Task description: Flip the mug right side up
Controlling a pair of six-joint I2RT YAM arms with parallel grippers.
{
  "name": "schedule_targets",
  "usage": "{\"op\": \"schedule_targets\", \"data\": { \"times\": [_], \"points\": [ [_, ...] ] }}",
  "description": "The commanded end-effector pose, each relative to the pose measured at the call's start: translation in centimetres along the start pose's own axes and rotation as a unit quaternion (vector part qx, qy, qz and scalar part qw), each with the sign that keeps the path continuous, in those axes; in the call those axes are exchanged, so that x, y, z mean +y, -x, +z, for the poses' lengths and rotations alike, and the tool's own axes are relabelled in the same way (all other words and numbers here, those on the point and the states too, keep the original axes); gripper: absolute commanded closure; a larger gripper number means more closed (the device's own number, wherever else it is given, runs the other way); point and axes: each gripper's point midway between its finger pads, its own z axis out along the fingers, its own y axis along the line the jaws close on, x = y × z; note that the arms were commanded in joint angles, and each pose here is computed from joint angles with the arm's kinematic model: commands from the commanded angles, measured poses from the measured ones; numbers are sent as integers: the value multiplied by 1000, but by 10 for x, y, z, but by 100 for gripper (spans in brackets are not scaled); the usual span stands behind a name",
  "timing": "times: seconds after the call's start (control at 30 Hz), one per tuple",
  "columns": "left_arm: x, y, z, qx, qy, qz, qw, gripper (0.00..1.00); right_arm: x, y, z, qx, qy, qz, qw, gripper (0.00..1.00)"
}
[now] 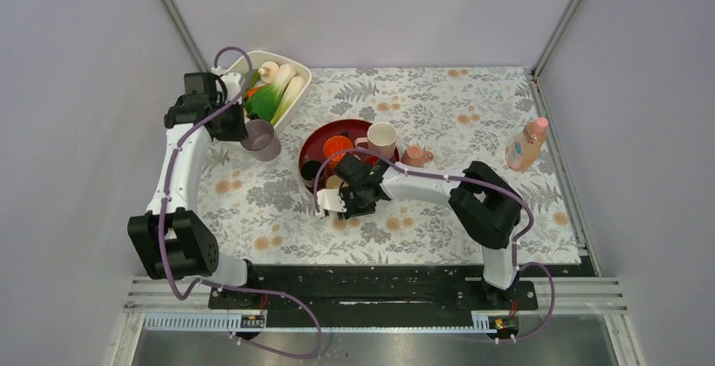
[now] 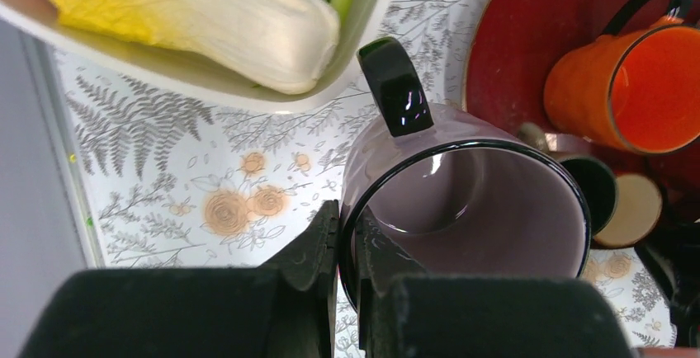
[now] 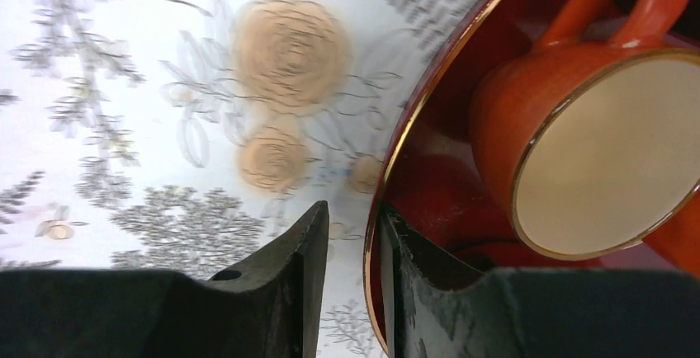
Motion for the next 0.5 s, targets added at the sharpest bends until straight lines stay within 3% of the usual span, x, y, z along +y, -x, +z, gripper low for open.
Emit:
{"op": "schedule_targets", "data": {
  "times": [0.0,0.27,0.47],
  "points": [
    [-35,35,3,-51,-43,22,998,100,67,14,-3,-22,85,-7,996,65],
    [-87,37,51,-18,-82,64,994,100,96,18,-10,-35,93,2,995,62],
    [-107,53,75,-12,-104,69,992,100,89,26,-18,-52,68,30,996,41]
  ]
}}
